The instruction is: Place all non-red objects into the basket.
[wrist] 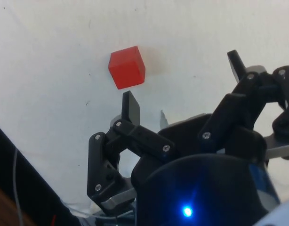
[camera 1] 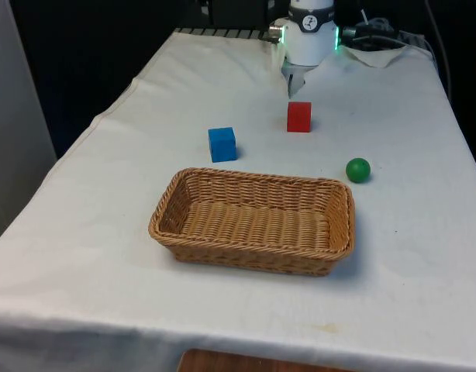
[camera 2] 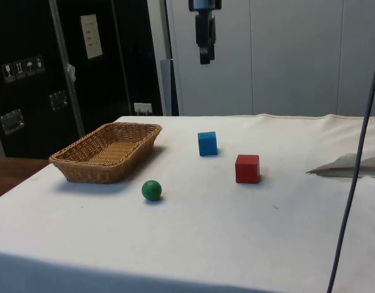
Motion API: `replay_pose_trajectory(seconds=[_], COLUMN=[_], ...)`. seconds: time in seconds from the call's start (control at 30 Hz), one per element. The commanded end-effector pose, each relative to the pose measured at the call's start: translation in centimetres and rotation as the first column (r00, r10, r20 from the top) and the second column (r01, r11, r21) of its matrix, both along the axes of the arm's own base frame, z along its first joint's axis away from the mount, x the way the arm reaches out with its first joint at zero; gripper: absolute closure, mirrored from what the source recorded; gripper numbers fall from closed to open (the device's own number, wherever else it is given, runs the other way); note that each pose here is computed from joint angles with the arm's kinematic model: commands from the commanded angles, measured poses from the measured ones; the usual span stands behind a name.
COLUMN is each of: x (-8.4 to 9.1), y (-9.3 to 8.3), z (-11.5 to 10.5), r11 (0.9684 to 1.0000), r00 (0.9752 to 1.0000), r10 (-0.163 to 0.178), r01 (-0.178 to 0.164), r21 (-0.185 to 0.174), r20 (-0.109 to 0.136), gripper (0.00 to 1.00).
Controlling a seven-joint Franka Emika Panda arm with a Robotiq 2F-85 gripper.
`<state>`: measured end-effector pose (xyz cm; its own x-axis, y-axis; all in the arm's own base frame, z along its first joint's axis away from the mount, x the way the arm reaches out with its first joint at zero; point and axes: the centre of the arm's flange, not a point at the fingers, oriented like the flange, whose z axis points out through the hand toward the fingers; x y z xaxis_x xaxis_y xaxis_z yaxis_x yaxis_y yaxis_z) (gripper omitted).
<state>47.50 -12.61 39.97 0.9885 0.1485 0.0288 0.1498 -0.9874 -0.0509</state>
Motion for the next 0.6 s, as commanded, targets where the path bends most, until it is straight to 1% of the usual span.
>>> replay_pose_trajectory(seconds=[0.0, 0.03, 0.07, 0.27, 0.37, 0.4, 0.43, 0.47, 0.57], x=[-0.1, -0.1, -0.1, 0.0, 0.4, 0.2, 0.4, 0.7, 1.2], y=[-0.2, -0.1, -0.2, 0.0, 0.1, -0.1, 0.1, 0.4, 0.8], z=[-0.5, -0.2, -0.7, -2.1, -3.0, -2.8, -3.0, -3.6, -4.4], r11=[1.0000, 1.0000, 1.0000, 1.0000, 0.9998, 0.9998, 0.9998, 0.9997, 0.9993], r00=[0.9999, 1.0000, 0.9999, 0.9997, 0.9993, 0.9997, 0.9993, 0.9989, 0.9983], r10=[-0.002, -0.001, 0.000, 0.008, 0.016, 0.012, 0.016, 0.023, 0.034], r01=[0.002, 0.001, 0.000, -0.008, -0.015, -0.012, -0.015, -0.023, -0.034], r21=[0.004, 0.000, 0.003, -0.003, -0.009, -0.013, -0.009, -0.011, -0.014], r20=[0.012, 0.002, 0.014, 0.023, 0.035, 0.022, 0.035, 0.040, 0.048], gripper=[0.00, 0.00, 0.00, 0.00, 0.00, 0.00, 0.00, 0.00, 0.00])
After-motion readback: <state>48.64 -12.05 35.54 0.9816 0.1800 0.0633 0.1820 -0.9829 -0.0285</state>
